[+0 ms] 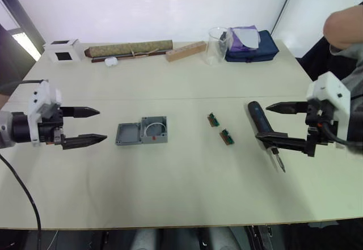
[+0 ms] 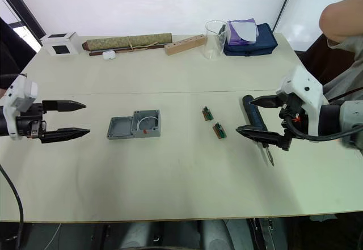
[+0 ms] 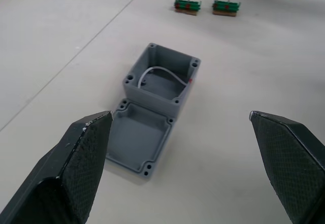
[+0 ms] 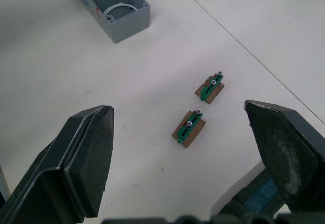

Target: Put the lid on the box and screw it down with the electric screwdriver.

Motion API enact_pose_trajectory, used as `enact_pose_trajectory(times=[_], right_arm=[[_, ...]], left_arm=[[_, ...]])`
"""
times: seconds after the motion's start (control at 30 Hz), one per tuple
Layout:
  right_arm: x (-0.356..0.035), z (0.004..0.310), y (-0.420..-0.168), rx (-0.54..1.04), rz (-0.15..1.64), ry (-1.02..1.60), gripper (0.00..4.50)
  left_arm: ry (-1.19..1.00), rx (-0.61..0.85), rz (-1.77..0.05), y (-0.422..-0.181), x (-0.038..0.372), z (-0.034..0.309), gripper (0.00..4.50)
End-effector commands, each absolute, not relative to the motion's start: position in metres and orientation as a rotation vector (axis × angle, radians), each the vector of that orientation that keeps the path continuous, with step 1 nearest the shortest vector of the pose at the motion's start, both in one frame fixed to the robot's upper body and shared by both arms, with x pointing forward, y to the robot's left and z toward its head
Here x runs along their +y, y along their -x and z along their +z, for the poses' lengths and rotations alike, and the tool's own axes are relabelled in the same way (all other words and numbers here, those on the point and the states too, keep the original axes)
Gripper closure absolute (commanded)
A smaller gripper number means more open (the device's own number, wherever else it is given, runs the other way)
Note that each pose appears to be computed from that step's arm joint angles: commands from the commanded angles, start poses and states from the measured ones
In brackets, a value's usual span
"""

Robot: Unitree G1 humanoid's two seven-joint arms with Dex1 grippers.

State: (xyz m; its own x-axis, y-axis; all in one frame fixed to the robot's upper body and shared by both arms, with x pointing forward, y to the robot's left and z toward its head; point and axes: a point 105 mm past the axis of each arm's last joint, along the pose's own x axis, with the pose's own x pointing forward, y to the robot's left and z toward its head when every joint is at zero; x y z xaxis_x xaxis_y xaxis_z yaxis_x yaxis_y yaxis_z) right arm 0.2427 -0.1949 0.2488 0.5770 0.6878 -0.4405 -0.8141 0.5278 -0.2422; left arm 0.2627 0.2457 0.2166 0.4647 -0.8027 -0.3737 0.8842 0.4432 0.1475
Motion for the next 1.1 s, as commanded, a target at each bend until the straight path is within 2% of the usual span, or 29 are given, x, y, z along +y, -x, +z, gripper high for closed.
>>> enact_pose_trajectory(times=[0.03,0.47,0.6,0.83,0.97,1.1], right_arm=[[-0.196,0.257,-0.243,0.282,0.894,0.474,0.00],[-0.199,0.252,-0.245,0.324,0.856,0.473,0.00],[-0.198,0.251,-0.247,0.324,0.853,0.462,0.00],[-0.186,0.249,-0.247,0.299,0.892,0.467,0.00],[-0.178,0.242,-0.248,0.310,0.907,0.492,0.00],[-0.173,0.243,-0.249,0.294,0.914,0.496,0.00]], left_arm=[[-0.379,0.220,-1.054,-0.259,0.245,0.231,0.06],[-0.396,0.217,-1.053,-0.261,0.239,0.230,0.06],[-0.389,0.213,-1.044,-0.269,0.234,0.229,0.06],[-0.454,0.217,-1.227,-0.281,0.194,0.216,0.06],[-0.611,0.231,-1.396,-0.292,0.160,0.192,0.06],[-0.736,0.255,-1.482,-0.309,0.141,0.171,0.06]])
